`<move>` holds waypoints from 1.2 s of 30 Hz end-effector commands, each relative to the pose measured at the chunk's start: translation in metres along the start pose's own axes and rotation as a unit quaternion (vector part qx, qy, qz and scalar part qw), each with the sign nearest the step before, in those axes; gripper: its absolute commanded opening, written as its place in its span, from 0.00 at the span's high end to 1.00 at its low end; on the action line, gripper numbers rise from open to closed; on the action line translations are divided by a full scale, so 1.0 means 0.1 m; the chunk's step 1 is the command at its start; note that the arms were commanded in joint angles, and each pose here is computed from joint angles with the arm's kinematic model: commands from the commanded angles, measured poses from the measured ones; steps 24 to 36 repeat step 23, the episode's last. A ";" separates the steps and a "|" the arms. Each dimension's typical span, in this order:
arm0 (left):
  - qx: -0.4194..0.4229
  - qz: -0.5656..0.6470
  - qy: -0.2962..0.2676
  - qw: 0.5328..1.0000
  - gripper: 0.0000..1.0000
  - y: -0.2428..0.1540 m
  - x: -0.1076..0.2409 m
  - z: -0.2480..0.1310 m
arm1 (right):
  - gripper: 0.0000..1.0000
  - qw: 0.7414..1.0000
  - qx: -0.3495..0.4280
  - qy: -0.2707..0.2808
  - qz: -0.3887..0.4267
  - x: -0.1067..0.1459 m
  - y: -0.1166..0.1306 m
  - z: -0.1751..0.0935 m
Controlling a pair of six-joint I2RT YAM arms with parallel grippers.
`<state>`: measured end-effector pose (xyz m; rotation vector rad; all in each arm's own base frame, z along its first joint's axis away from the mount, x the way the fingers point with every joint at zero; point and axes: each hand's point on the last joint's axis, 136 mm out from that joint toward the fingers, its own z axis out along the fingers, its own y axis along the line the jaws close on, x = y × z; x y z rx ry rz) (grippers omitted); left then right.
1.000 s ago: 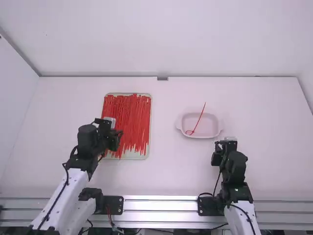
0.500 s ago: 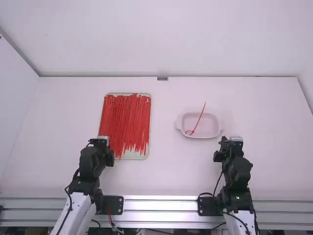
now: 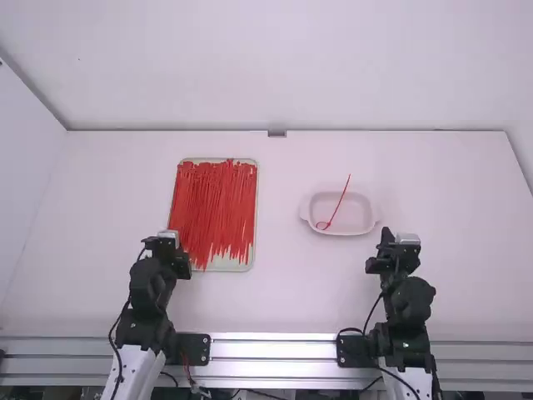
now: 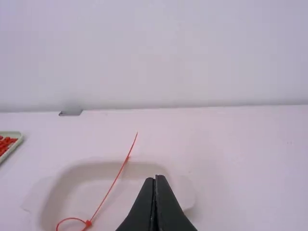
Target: Fasten the cable tie
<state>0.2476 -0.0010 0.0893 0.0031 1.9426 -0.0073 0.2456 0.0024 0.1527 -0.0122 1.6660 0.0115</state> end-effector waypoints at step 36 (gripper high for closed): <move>-0.003 0.001 -0.133 0.991 1.00 0.01 -0.54 -0.23 | 1.00 1.000 -0.001 0.005 0.001 0.05 0.00 0.00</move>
